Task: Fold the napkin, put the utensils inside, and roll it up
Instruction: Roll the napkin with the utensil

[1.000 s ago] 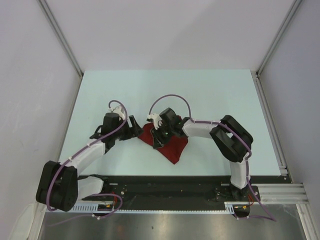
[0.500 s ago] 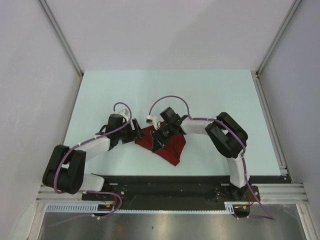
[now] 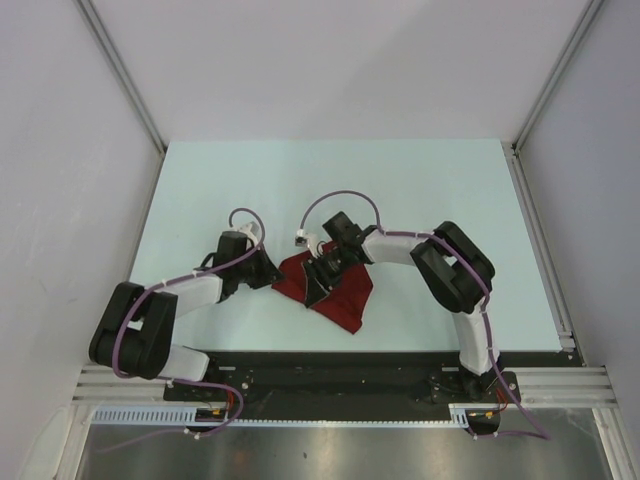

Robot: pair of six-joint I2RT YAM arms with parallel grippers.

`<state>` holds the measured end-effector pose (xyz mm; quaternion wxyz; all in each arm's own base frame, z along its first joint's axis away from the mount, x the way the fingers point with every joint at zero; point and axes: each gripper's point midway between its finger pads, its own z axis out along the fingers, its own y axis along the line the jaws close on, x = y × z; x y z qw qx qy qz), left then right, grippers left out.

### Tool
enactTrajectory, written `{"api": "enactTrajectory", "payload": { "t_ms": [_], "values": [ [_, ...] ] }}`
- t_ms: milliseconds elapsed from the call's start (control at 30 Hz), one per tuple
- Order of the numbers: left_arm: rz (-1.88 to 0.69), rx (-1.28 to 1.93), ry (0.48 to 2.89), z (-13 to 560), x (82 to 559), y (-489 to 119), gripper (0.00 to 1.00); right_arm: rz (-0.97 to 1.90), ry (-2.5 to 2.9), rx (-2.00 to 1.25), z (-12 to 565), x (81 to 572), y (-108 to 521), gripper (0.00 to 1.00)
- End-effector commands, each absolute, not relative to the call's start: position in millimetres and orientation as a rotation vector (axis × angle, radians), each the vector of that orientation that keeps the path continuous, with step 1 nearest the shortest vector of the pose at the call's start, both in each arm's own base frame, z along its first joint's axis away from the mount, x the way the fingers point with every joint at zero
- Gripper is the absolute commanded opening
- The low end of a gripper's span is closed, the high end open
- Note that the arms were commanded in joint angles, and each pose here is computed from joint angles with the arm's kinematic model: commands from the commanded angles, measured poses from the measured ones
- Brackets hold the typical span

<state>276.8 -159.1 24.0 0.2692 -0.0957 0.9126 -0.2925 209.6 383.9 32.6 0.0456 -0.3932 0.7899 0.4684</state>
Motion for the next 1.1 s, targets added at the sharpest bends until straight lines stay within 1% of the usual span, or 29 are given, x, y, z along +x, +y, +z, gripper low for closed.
{"api": "enactTrajectory", "payload": {
  "t_ms": [0,33,67,100,133,167,200,267,300,367,400,500,533,600,667,867,1067],
  "values": [
    [-0.775,-0.265,2.475,28,282,-159,0.0,1.26,2.455,-1.139,65,222,363,0.58],
    [-0.765,-0.264,2.472,31,286,-158,0.0,1.197,2.438,-1.116,75,229,360,0.62],
    [-0.755,-0.266,2.477,30,286,-157,0.0,1.169,2.415,-1.104,86,233,359,0.64],
    [-0.739,-0.261,2.486,29,285,-155,0.0,1.138,2.355,-1.093,110,235,356,0.65],
    [-0.731,-0.264,2.488,29,286,-154,0.0,1.044,2.353,-1.06,115,242,350,0.68],
    [-0.723,-0.271,2.495,28,286,-153,0.0,0.989,2.333,-1.052,122,244,346,0.69],
    [-0.717,-0.276,2.499,27,286,-152,0.0,0.865,2.283,-1.041,136,243,341,0.7],
    [-0.717,-0.28,2.505,26,287,-152,0.0,0.722,2.249,-1.054,137,238,334,0.73],
    [-0.716,-0.283,2.507,25,288,-151,0.0,0.566,2.251,-1.059,126,230,328,0.73],
    [-0.72,-0.285,2.509,25,290,-152,0.0,0.456,2.225,-1.03,126,220,323,0.73],
    [-0.718,-0.287,2.505,26,292,-151,0.0,0.323,2.213,-1.031,113,212,315,0.73],
    [-0.706,-0.299,2.535,22,288,-149,0.0,0.225,2.136,-0.973,112,200,320,0.72],
    [-0.705,-0.3,2.539,22,288,-148,0.0,0.192,2.137,-0.973,103,196,316,0.72],
    [-0.706,-0.3,2.541,22,289,-149,0.0,0.139,2.085,-0.934,104,197,319,0.72],
    [-0.704,-0.301,2.543,22,290,-149,0.0,0.116,2.06,-0.97,94,187,324,0.72],
    [-0.701,-0.298,2.546,24,293,-149,0.0,0.04,1.993,-1.066,68,180,333,0.71],
    [-0.704,-0.295,2.549,24,294,-149,0.0,-0.029,1.938,-1.143,49,189,338,0.71]
  ]
}}
